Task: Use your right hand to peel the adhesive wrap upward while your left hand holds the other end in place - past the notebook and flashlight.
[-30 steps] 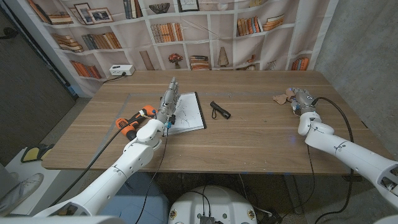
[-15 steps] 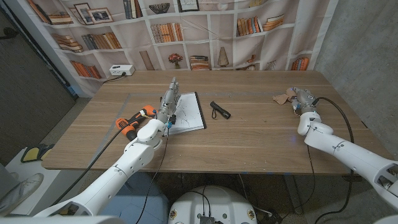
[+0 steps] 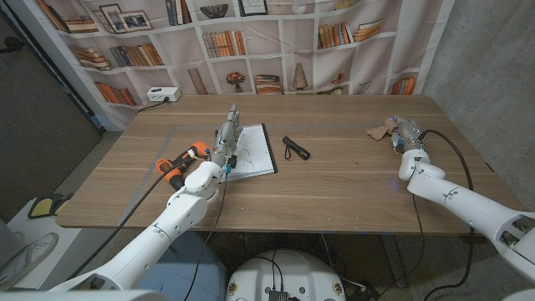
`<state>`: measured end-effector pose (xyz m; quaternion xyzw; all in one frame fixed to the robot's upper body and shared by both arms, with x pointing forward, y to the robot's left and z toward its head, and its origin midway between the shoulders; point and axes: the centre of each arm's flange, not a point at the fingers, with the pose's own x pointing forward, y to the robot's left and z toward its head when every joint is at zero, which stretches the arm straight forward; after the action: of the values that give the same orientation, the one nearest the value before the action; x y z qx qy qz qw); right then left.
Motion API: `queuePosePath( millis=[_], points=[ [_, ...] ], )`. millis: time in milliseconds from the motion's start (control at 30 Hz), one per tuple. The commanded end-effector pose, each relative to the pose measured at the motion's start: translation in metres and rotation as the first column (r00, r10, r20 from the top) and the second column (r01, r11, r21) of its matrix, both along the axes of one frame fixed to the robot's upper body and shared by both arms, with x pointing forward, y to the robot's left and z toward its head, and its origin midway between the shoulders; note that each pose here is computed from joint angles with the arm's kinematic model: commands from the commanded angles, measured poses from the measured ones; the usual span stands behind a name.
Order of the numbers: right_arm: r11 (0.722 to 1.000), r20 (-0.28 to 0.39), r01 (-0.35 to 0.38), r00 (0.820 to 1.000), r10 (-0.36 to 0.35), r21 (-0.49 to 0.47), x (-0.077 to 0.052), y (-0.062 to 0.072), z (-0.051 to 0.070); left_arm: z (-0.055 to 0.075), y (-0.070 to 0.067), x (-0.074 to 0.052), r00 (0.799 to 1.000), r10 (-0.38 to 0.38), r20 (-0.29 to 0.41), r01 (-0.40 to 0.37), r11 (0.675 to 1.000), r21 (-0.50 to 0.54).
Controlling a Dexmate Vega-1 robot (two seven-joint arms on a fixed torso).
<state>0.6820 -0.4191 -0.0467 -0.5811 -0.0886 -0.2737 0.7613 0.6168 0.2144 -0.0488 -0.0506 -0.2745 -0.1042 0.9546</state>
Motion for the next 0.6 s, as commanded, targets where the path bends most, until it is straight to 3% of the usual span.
queuePosePath(
  millis=[33,600],
  points=[
    [1.0,0.004,0.005,1.0,-0.005,-0.005,0.0025,-0.0034,0.0012,-0.0012,-0.0033,0.0001,1.0,-0.003,-0.005,0.003,1.0,0.002],
    [1.0,0.021,0.002,1.0,-0.001,-0.024,-0.0019,-0.0018,0.0056,-0.0032,-0.0064,0.0014,1.0,-0.017,-0.009,0.017,1.0,0.003]
  ],
)
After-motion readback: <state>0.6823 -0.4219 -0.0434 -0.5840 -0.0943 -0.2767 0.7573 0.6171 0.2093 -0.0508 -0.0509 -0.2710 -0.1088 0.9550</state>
